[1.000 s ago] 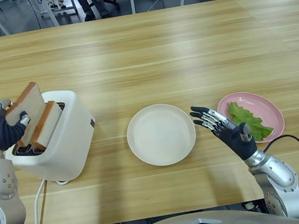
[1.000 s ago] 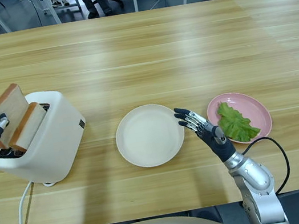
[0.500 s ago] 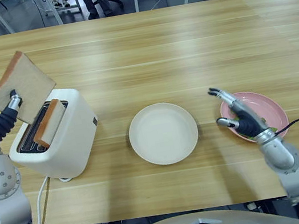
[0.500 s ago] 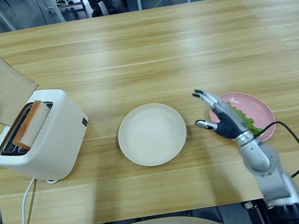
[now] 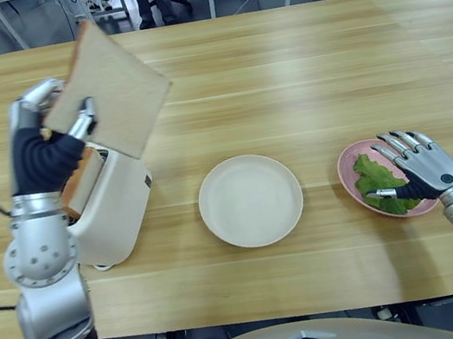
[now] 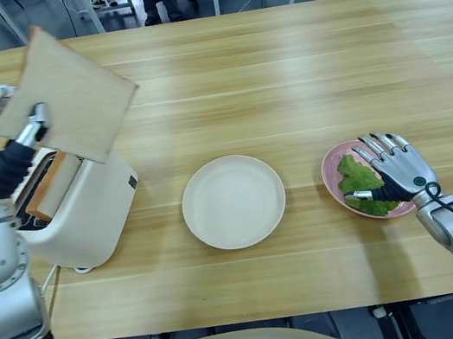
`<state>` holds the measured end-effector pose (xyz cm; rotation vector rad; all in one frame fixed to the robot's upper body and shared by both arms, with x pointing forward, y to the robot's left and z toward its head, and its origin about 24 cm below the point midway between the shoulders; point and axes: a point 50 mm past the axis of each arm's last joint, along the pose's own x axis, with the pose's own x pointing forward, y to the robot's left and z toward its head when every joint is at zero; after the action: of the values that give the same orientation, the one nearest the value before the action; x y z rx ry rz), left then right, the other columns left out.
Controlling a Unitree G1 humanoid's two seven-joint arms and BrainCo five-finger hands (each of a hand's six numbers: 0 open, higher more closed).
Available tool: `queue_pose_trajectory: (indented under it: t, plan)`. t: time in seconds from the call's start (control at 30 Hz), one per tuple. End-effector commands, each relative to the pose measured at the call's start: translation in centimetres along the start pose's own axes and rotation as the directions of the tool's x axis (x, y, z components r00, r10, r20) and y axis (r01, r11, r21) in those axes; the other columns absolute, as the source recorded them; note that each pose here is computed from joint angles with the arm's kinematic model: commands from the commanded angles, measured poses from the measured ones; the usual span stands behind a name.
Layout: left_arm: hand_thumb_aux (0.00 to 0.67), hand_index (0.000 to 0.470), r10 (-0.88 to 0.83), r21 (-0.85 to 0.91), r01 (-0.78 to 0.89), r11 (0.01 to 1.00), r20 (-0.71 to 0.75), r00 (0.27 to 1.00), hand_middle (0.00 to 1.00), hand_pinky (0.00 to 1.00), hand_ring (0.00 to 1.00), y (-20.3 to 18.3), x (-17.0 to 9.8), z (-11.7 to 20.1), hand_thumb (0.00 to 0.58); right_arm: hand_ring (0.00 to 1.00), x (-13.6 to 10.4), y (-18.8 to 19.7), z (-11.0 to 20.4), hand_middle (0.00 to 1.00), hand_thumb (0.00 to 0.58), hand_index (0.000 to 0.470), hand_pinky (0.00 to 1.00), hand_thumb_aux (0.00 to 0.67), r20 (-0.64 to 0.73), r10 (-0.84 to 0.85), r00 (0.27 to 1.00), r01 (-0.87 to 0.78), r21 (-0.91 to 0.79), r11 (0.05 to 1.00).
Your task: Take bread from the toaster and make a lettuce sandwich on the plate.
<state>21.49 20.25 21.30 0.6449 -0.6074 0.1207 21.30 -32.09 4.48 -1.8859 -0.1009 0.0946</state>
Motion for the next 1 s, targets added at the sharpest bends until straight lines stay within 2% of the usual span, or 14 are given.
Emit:
queue_pose_trajectory:
  t: [0.03, 0.33, 0.37, 0.4, 0.43, 0.47, 0.5, 0.53, 0.57, 0.87, 0.9, 0.93, 0.97, 1.0]
  plan:
    - [0.67, 0.46, -0.099, -0.134, 0.097, 0.986, -0.009, 0.995, 1.0, 1.0, 1.0, -3.2, 0.0, 0.0, 0.58, 0.0, -0.2, 1.5, -0.4, 0.0, 0.0, 0.0, 0.0, 0.0, -0.004, 0.074, 0.997, -0.075, -0.021, 0.997]
    - [0.67, 0.46, -0.4, -0.301, 0.347, 0.888, -0.138, 0.906, 1.0, 1.0, 1.0, -12.0, -2.5, -3.5, 0.58, 0.0, 0.0, 3.2, -0.9, 0.0, 0.0, 0.0, 0.0, 0.0, -0.019, 0.161, 0.987, -0.161, 0.01, 0.987]
    - [0.67, 0.46, -0.431, -0.307, 0.371, 0.876, -0.158, 0.888, 1.0, 1.0, 1.0, -12.8, -3.0, -4.1, 0.58, 0.0, 0.1, 3.2, -0.9, 0.0, 0.066, 0.027, 0.0, 0.039, -0.017, 0.165, 0.986, -0.165, 0.016, 0.986]
    - [0.67, 0.46, -0.454, -0.307, 0.389, 0.868, -0.176, 0.874, 1.0, 1.0, 1.0, -13.4, -3.4, -4.6, 0.58, 0.0, 0.2, 3.3, -0.8, 0.0, 0.205, 0.09, 0.0, 0.131, -0.013, 0.168, 0.986, -0.167, 0.02, 0.986]
    - [0.67, 0.46, -0.49, -0.313, 0.419, 0.852, -0.197, 0.849, 1.0, 1.0, 1.0, -14.1, -3.9, -5.2, 0.58, 0.0, 0.3, 3.4, -0.7, 0.0, 0.205, 0.09, 0.0, 0.131, -0.008, 0.176, 0.984, -0.176, 0.026, 0.984]
    - [0.67, 0.46, -0.515, -0.31, 0.443, 0.841, -0.211, 0.831, 1.0, 1.0, 1.0, -14.7, -4.3, -5.7, 0.58, 0.0, 0.3, 3.5, -0.6, 0.0, 0.466, 0.256, 0.0, 0.373, -0.005, 0.184, 0.983, -0.184, 0.032, 0.982]
    - [0.67, 0.46, -0.543, -0.304, 0.47, 0.828, -0.229, 0.808, 1.0, 1.0, 1.0, -15.2, -4.8, -6.2, 0.58, 0.0, 0.4, 3.6, -0.6, 0.0, 0.519, 0.31, 0.0, 0.452, -0.001, 0.188, 0.982, -0.188, 0.036, 0.982]
    - [0.67, 0.46, -0.577, -0.298, 0.506, 0.81, -0.243, 0.78, 1.0, 1.0, 1.0, -15.8, -5.3, -6.7, 0.58, 0.0, 0.4, 3.6, -0.5, 0.0, 0.519, 0.31, 0.0, 0.452, 0.006, 0.196, 0.981, -0.196, 0.043, 0.98]
    - [0.67, 0.46, -0.6, -0.292, 0.531, 0.795, -0.253, 0.759, 1.0, 1.0, 1.0, -16.3, -5.8, -7.0, 0.58, 0.0, 0.5, 3.7, -0.5, 0.0, 0.58, 0.46, 0.0, 0.67, 0.01, 0.2, 0.98, -0.201, 0.047, 0.979]
    - [0.67, 0.46, -0.779, -0.285, 0.73, 0.622, -0.318, 0.54, 1.0, 1.0, 1.0, -19.3, -8.9, -9.3, 0.58, 0.0, 0.6, 3.5, -0.2, 0.0, 0.58, 0.46, 0.0, 0.67, 0.045, 0.189, 0.981, -0.193, 0.115, 0.974]
    - [0.583, 0.4, -0.783, -0.273, 0.739, 0.615, -0.323, 0.532, 1.0, 1.0, 1.0, -19.5, -8.9, -9.5, 0.57, 0.0, 0.7, 3.4, -0.2, 0.0, 0.58, 0.46, 0.0, 0.67, 0.047, 0.176, 0.983, -0.181, 0.126, 0.975]
    - [0.431, 0.296, -0.781, -0.258, 0.745, 0.615, -0.327, 0.532, 1.0, 1.0, 1.0, -19.6, -8.9, -9.7, 0.506, 0.0, 0.8, 3.1, -0.2, 0.0, 0.58, 0.46, 0.0, 0.67, 0.05, 0.16, 0.986, -0.166, 0.138, 0.976]
    - [0.342, 0.235, -0.778, -0.243, 0.749, 0.617, -0.332, 0.533, 1.0, 1.0, 1.0, -19.7, -8.8, -9.8, 0.441, 0.0, 0.9, 2.9, -0.2, 0.0, 0.58, 0.46, 0.0, 0.67, 0.052, 0.151, 0.987, -0.157, 0.147, 0.977]
    - [0.0, 0.0, -0.772, -0.212, 0.757, 0.619, -0.341, 0.536, 1.0, 1.0, 1.0, -19.7, -8.7, -10.0, 0.0, 0.0, 1.0, 2.7, -0.3, 0.0, 0.58, 0.46, 0.0, 0.67, 0.052, 0.135, 0.989, -0.142, 0.153, 0.978]
